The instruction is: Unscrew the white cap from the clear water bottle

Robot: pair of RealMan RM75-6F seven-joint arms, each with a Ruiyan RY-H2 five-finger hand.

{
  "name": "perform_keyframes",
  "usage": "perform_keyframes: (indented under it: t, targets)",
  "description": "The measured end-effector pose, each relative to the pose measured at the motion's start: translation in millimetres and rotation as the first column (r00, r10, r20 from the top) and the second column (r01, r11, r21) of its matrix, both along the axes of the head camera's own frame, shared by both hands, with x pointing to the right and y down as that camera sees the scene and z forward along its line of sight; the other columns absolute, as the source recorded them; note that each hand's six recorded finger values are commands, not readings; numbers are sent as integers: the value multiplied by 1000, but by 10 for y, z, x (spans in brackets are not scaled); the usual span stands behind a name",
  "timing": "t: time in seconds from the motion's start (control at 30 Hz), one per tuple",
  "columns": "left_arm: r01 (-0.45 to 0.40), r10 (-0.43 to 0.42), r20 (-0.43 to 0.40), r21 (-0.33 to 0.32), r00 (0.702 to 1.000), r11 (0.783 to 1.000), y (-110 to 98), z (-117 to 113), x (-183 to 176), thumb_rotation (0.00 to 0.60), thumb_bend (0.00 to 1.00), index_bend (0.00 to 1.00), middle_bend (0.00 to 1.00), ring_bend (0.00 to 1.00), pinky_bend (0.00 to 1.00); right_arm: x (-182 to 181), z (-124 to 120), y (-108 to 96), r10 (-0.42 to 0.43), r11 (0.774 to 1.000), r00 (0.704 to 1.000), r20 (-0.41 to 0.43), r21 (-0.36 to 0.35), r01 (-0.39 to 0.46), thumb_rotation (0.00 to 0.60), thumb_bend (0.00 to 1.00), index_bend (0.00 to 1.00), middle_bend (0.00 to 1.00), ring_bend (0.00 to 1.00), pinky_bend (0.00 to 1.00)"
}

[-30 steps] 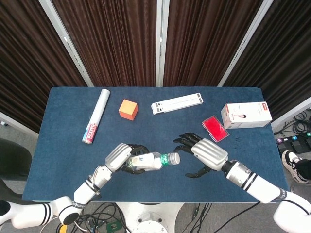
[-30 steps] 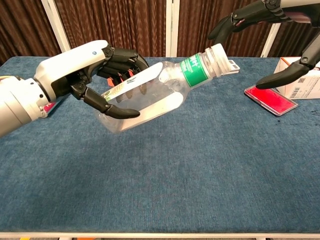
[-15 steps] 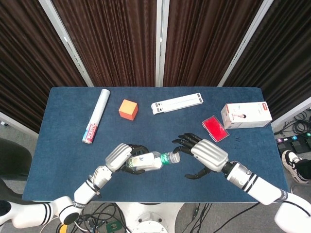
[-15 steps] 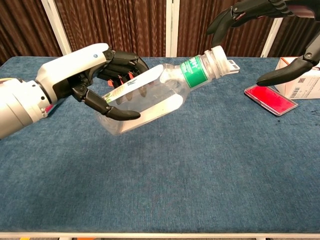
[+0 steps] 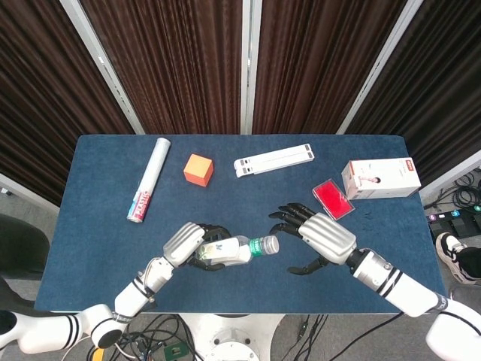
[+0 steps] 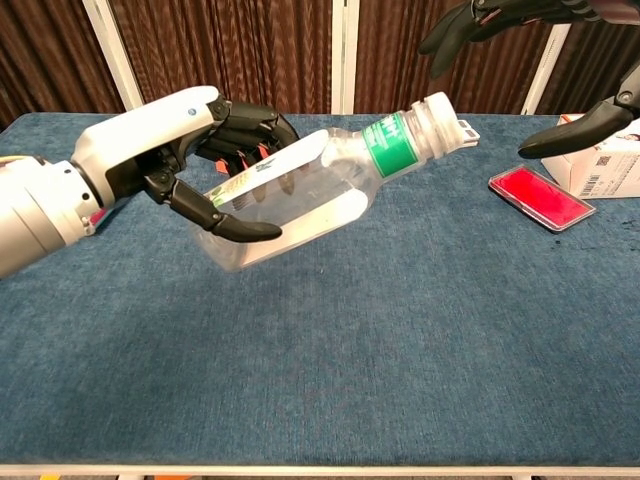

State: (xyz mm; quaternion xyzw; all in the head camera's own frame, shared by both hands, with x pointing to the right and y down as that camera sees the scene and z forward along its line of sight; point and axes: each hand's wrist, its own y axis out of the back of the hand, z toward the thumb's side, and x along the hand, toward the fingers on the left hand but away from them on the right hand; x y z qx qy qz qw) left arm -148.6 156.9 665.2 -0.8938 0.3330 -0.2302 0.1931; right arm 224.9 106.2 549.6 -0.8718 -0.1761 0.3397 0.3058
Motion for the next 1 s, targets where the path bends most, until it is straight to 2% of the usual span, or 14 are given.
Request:
perform_keyframes:
  t: [0.23, 1.0]
  targets:
    - [-3, 3, -1, 10, 1000, 1000, -15, -34, 16, 600, 446, 536, 566, 506, 546, 3, 77, -6, 0, 1000, 1000, -23, -20, -1, 499, 101, 259, 90, 0, 0]
    - [3, -3, 8, -3, 1000, 1000, -2, 14, -10, 600, 446, 535, 566, 506, 546, -36, 8, 37, -16, 1000, 1000, -5, -7, 16, 499, 101, 259, 90, 0, 0]
